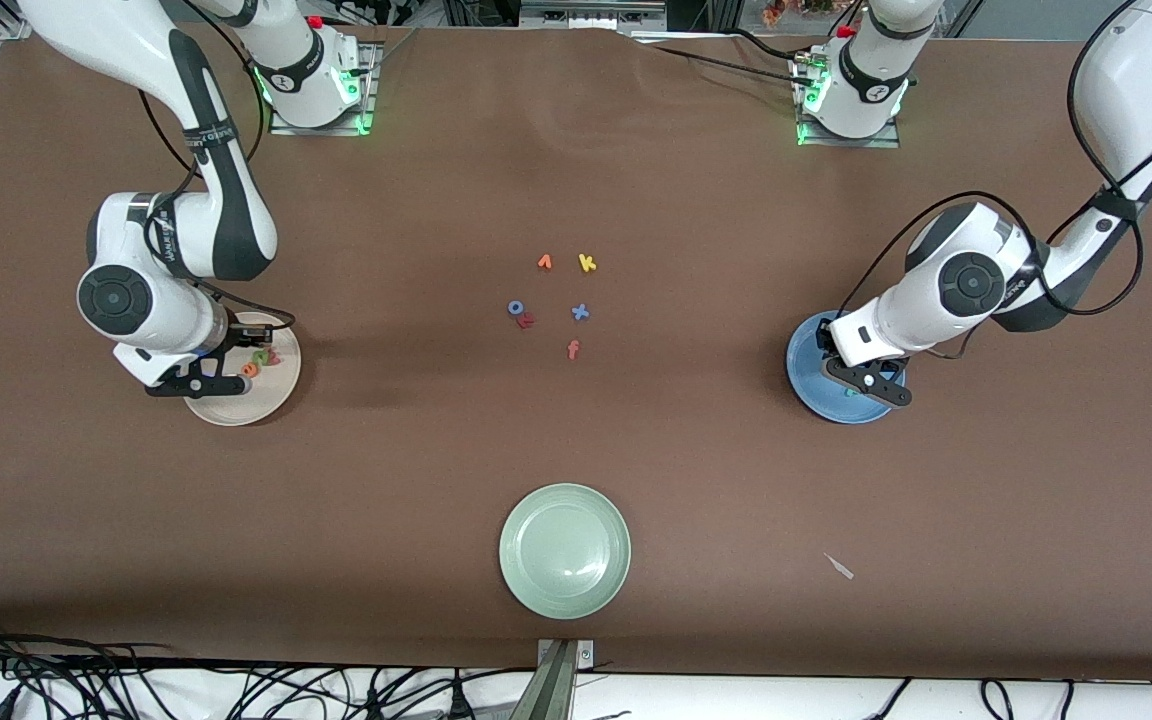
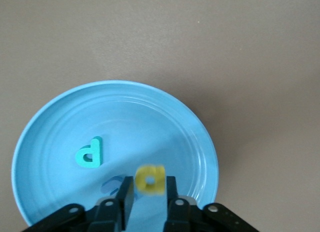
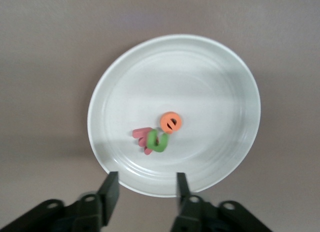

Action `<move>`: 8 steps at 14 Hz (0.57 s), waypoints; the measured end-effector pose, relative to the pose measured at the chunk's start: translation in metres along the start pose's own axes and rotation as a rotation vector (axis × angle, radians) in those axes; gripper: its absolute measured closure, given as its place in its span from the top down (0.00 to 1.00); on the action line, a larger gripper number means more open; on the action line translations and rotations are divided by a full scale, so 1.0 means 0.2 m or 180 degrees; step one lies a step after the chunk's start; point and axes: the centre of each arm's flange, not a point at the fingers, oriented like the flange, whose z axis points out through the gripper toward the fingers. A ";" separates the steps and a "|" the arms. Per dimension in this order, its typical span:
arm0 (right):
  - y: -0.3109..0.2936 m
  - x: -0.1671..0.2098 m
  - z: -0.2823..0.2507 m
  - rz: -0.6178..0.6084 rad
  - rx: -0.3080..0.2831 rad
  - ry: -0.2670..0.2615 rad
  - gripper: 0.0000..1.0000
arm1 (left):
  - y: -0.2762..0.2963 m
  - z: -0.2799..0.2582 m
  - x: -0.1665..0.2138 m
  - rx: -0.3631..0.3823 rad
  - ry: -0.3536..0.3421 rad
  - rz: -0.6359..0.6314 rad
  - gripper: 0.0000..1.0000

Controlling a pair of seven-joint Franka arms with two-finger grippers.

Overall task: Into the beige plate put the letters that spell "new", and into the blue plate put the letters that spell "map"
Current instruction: 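Place the u on the beige plate while the left gripper places the a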

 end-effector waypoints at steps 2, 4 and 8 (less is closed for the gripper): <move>-0.05 0.01 -0.09 -0.0022 0.0035 -0.0119 0.80 | 0.01 0.00 0.00 -0.0009 0.0004 0.0001 0.53; -0.12 0.02 -0.20 -0.0039 0.0129 -0.0219 0.99 | 0.03 -0.03 0.02 -0.0092 -0.0003 -0.0057 0.72; -0.32 0.01 -0.37 0.0102 0.0144 -0.0301 1.00 | 0.09 -0.35 0.13 -0.0165 -0.0198 -0.0131 1.00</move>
